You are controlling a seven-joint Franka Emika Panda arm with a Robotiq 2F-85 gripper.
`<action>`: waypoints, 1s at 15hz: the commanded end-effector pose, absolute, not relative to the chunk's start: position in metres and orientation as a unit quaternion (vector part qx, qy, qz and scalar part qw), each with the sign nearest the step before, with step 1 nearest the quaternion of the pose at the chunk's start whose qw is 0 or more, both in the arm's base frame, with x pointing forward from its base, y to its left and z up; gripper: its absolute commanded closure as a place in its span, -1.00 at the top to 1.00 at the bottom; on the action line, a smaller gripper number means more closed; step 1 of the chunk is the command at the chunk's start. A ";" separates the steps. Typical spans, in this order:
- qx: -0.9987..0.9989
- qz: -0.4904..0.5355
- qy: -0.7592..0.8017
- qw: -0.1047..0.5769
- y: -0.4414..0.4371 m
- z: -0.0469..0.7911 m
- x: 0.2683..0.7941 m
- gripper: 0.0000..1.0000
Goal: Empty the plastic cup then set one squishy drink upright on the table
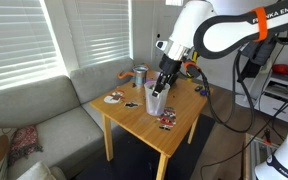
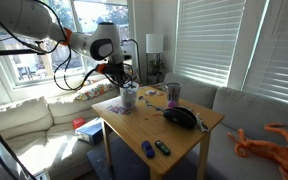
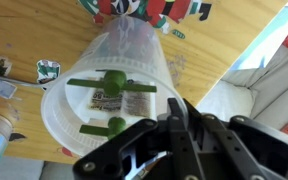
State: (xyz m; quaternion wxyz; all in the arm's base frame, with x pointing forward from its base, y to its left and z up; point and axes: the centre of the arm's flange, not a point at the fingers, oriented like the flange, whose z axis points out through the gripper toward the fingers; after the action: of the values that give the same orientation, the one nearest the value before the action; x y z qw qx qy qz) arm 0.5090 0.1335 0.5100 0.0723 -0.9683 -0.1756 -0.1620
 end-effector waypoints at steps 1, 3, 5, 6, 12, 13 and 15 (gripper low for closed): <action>-0.964 -0.170 -0.167 0.118 0.110 0.524 0.508 -1.00; -0.959 -0.174 -0.146 0.168 0.090 0.534 0.501 -0.97; -0.949 -0.179 -0.128 0.225 0.069 0.536 0.493 -0.97; -0.943 -0.182 -0.123 0.251 0.057 0.537 0.487 -0.97; -0.932 -0.196 -0.087 0.291 0.025 0.529 0.488 -0.89; -0.931 -0.197 -0.084 0.294 0.022 0.528 0.487 -0.89; -0.931 -0.195 -0.084 0.296 0.024 0.526 0.485 -0.89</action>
State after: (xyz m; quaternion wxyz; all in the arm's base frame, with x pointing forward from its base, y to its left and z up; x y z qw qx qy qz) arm 0.4847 0.0242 0.5257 0.2964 -0.9312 -0.0837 -0.1952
